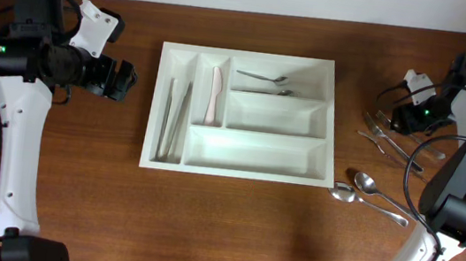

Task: Pack container
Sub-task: 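Lower the right gripper onto a silver fork and grasp it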

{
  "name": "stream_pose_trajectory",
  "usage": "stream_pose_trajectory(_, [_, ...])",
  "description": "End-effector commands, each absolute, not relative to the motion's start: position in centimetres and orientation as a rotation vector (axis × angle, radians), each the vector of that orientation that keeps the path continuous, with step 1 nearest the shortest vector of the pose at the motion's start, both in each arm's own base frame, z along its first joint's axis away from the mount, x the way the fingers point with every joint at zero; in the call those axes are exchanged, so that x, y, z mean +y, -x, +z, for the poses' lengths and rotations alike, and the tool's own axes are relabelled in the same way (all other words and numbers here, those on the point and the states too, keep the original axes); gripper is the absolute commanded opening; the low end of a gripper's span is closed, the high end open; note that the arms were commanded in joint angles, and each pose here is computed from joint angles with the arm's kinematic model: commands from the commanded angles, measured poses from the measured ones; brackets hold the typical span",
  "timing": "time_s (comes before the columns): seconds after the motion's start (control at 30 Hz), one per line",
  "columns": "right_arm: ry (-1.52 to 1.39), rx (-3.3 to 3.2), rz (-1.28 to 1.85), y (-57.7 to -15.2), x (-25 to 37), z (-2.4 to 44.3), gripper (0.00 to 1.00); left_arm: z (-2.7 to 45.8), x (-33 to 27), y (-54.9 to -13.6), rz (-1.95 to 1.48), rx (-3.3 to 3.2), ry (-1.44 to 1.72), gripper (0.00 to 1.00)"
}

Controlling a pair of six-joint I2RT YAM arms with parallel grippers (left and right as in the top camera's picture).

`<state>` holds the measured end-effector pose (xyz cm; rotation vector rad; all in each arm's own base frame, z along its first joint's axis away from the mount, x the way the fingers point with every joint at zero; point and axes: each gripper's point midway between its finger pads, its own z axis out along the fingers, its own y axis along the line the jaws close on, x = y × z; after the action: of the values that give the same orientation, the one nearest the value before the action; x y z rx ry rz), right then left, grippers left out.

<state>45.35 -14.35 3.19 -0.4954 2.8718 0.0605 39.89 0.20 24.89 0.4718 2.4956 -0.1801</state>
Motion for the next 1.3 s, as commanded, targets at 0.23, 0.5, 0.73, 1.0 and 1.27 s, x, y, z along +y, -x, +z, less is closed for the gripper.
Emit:
stream_pose_trajectory(0.23, [0.51, 2.874, 0.054, -44.6, -14.2, 1.0, 0.59, 26.1, 0.0, -39.6, -0.175, 2.459, -0.492, 0.99])
stream_pose_trajectory(0.5, [0.509, 2.87, 0.051, -44.5, -14.1, 0.3, 0.45, 26.1, 0.0, -39.6, -0.175, 2.459, -0.492, 0.99])
stream_pose_trajectory(0.73, [0.508, 2.861, 0.043, -44.7, -14.2, 0.4, 0.34, 26.1, 0.0, -39.6, -0.175, 2.459, -0.492, 0.99])
stream_pose_trajectory(1.0, [0.497, 2.863, 0.044, -44.7, -14.2, 0.4, 0.24, 26.1, 0.0, -39.6, -0.175, 2.459, -0.492, 0.99])
stream_pose_trajectory(1.27, [0.471, 2.857, 0.038, -45.0, -14.3, 0.4, 0.18, 26.1, 0.0, -39.6, -0.175, 2.459, -0.492, 0.99])
